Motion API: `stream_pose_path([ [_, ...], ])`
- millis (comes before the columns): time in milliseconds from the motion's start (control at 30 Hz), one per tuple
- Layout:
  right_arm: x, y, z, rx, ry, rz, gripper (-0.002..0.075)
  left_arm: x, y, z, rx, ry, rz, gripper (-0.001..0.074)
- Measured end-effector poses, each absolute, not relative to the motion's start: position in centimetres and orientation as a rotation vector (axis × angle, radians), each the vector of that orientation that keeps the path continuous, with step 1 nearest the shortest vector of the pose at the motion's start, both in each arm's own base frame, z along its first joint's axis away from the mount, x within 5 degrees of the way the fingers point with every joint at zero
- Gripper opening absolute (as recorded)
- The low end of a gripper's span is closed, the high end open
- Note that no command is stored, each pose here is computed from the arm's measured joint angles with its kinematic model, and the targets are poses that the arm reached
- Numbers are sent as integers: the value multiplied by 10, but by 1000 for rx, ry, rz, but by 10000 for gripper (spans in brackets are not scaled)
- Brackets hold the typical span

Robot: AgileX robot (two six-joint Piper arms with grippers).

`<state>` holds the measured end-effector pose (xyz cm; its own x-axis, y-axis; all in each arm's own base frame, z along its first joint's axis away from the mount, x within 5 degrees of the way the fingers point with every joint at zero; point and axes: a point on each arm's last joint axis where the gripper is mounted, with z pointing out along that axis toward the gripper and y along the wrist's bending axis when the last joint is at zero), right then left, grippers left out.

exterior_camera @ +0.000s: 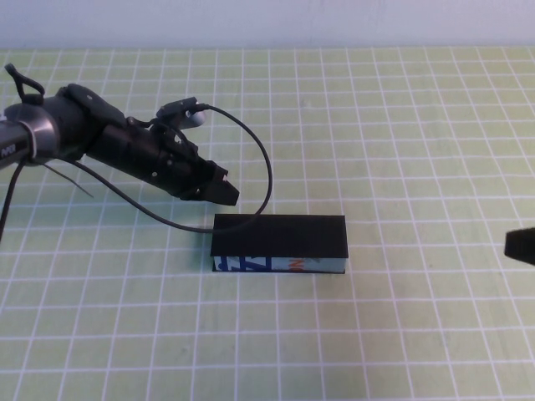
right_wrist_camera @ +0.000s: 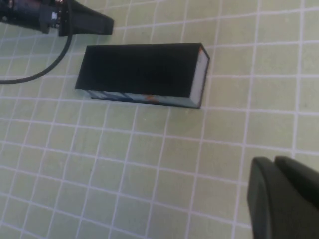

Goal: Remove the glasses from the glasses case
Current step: Pick up the glasses from the glasses case

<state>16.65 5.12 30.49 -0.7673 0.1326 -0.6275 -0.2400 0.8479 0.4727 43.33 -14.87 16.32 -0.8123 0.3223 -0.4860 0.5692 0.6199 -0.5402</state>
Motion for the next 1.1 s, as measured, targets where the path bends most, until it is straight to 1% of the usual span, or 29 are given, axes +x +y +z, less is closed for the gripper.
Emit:
stream_pose_path([
  [133,206,72,316,-230,2358,749,-18,433,-148,163,722,2507,-1002,-4],
  [300,235,127,317,-518,2381,747,-18,432,-147,161,746,2518,-979,-4],
  [467,251,183,308,-871,2366,636,-18,431,-147,161,761,2525,-991,-4],
  [567,256,208,298,-1076,2320,542,-17,431,-147,161,762,2525,-993,-4],
  [700,264,227,284,-1293,2241,451,0,430,-147,161,770,2529,-995,-4],
  [800,267,238,272,-1456,2132,386,46,430,-147,161,773,2530,-999,-4],
  [900,272,247,260,-1548,2050,342,125,428,-148,161,782,2534,-1013,-4],
  [1067,280,253,244,-1622,1979,279,311,427,-148,162,792,2538,-1027,-4],
  [1100,282,254,242,-1627,1971,267,336,427,-148,162,793,2539,-1028,-4],
])
